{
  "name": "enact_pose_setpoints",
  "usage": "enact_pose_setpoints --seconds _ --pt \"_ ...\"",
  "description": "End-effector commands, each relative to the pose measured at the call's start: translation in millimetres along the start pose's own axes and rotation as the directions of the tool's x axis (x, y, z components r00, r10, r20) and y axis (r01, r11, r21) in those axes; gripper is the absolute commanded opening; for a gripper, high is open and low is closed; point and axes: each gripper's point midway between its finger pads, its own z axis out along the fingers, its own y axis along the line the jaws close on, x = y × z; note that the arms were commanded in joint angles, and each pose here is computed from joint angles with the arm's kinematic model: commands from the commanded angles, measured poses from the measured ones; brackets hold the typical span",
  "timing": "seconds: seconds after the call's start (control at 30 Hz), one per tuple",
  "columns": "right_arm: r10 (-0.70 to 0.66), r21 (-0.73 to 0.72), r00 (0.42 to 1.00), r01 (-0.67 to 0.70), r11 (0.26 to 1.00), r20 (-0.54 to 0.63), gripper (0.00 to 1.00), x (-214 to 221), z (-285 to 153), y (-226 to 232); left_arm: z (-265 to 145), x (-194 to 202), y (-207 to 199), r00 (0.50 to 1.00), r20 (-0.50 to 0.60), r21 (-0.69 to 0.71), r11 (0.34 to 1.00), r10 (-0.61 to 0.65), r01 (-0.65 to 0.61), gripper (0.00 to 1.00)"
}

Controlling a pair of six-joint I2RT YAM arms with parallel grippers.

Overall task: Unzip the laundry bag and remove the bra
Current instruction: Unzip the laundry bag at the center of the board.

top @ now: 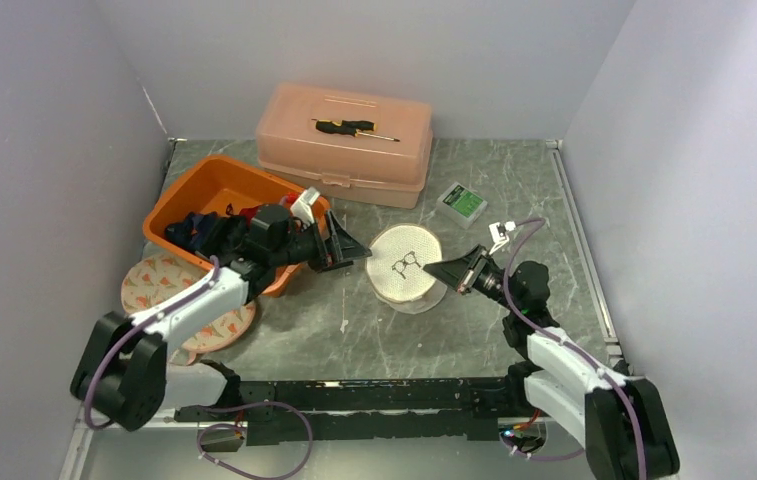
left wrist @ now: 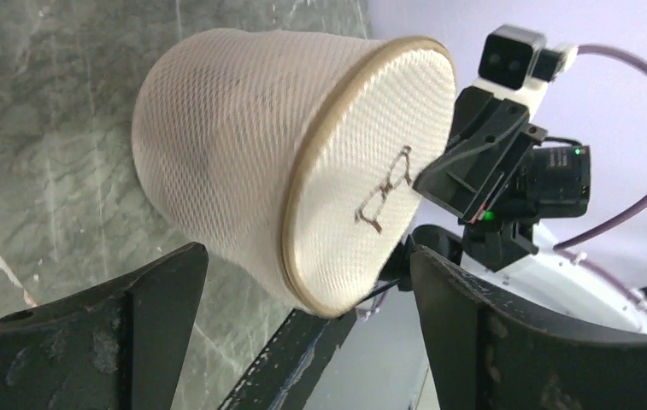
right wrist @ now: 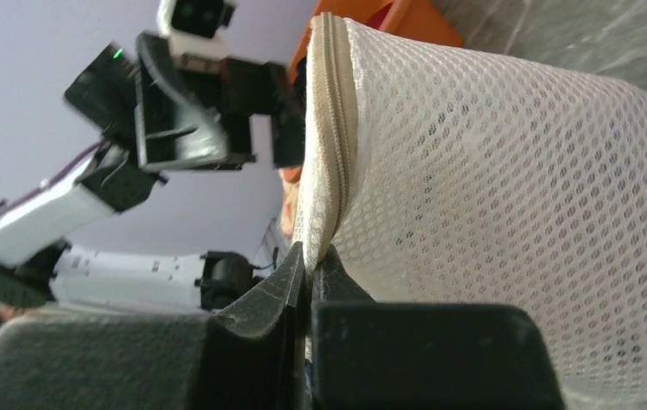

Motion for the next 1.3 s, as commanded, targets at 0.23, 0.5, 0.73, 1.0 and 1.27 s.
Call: enact_pose_setpoints --seconds 0.23,0.5,0.73,1.0,1.27 --pt "0.125 0.268 0.961 -0.192 0.944 0.248 0.0 -15.5 -16.9 -39.6 -10.1 39.3 -13.3 0.943 0.25 -0.134 0.957 -0.218 0.257 0.94" --pt "0.192 0.325 0.913 -0.316 0.892 0.36 0.0 -13.7 -20.6 -45.4 26.3 52.1 -26.4 0.924 0.283 -0.173 0.933 -0.258 0.314 0.82" --pt "0.203 0.34 0.916 -0.324 0.883 0.346 0.0 -6.1 -13.5 -40.6 60.3 54.5 -38.0 0.927 0.249 -0.146 0.935 -0.281 0.323 0.73" --pt "0.192 0.349 0.917 -0.317 0.882 0.349 0.0 -4.7 -16.6 -42.2 67.4 57.0 -31.2 0.92 0.251 -0.146 0.927 -0.302 0.345 0.54" --pt "0.187 0.344 0.917 -0.312 0.885 0.351 0.0 -4.2 -16.7 -43.2 81.9 70.7 -26.0 0.927 0.187 -0.153 0.923 -0.325 0.354 0.64"
